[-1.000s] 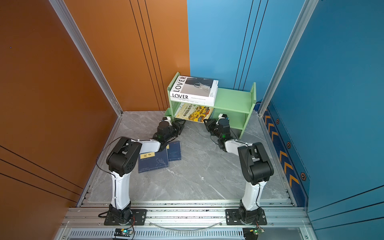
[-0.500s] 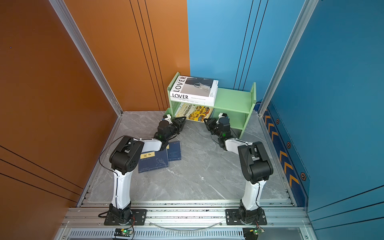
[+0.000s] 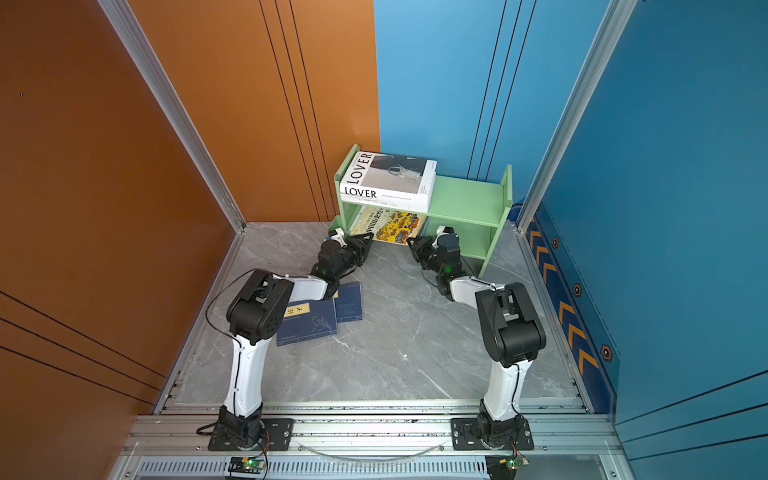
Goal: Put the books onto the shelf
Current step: 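Push the yellow book deeper into the lower tier with both grippers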
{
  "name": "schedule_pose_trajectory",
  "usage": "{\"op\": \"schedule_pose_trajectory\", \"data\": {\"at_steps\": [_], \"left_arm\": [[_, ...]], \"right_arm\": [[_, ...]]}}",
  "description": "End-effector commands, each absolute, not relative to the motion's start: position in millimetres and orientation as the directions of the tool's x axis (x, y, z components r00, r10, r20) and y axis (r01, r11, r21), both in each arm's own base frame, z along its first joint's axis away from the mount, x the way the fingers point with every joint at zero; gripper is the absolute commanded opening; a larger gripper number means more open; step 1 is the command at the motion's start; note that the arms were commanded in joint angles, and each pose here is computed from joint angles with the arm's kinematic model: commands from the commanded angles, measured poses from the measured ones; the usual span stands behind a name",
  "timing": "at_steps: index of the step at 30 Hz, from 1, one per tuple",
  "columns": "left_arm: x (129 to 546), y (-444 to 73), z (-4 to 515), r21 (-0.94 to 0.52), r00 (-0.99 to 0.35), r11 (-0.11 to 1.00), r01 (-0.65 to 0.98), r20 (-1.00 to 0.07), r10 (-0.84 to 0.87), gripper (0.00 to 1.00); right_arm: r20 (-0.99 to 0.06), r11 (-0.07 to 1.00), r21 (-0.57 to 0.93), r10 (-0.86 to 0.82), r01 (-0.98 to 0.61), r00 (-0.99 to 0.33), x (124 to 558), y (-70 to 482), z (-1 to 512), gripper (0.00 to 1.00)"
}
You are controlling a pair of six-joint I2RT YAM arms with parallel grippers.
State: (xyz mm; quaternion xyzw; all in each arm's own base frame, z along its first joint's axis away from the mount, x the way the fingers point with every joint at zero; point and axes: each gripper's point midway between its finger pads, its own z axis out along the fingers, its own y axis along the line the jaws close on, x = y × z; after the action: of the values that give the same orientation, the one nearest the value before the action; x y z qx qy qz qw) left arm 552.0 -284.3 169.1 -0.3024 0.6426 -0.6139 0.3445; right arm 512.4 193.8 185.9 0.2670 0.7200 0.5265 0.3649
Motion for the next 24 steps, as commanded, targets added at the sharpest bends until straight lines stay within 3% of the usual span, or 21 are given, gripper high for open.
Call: {"op": "schedule_pose_trajectory", "data": {"at_steps": [1, 5, 11, 13, 16, 18, 24], "left_arm": [[557, -288, 180, -0.997, -0.574, 0.042, 0.065, -0.072, -0.816, 0.19], [559, -287, 180, -0.997, -0.567, 0.041, 0.063, -0.070, -0.821, 0.15], [559, -290, 186, -0.996, -0.569, 0.039, 0.079, -0.077, -0.819, 0.00], [560, -288, 190, -0.995, -0.559, 0.042, 0.089, -0.085, -0.825, 0.00], [562, -288, 196, -0.994, -0.546, 0.038, 0.103, -0.088, -0.833, 0.00], [564, -287, 199, -0.993, -0.535, 0.033, 0.110, -0.087, -0.840, 0.00], [570, -286, 205, -0.992, -0.517, 0.028, 0.124, -0.089, -0.851, 0.00]], "right_arm": [[-0.257, 0.295, 0.955, 0.766, -0.033, -0.589, 520, 194, 196, 0.04], [-0.253, 0.286, 0.957, 0.765, -0.039, -0.592, 522, 195, 198, 0.04], [-0.243, 0.274, 0.961, 0.770, -0.038, -0.590, 524, 194, 200, 0.07], [-0.237, 0.268, 0.963, 0.773, -0.036, -0.589, 524, 194, 202, 0.15], [-0.227, 0.270, 0.963, 0.782, -0.014, -0.581, 524, 188, 202, 0.41], [-0.226, 0.279, 0.960, 0.786, 0.004, -0.575, 521, 183, 201, 0.52], [-0.257, 0.323, 0.946, 0.809, 0.034, -0.528, 508, 156, 203, 0.57]]}}
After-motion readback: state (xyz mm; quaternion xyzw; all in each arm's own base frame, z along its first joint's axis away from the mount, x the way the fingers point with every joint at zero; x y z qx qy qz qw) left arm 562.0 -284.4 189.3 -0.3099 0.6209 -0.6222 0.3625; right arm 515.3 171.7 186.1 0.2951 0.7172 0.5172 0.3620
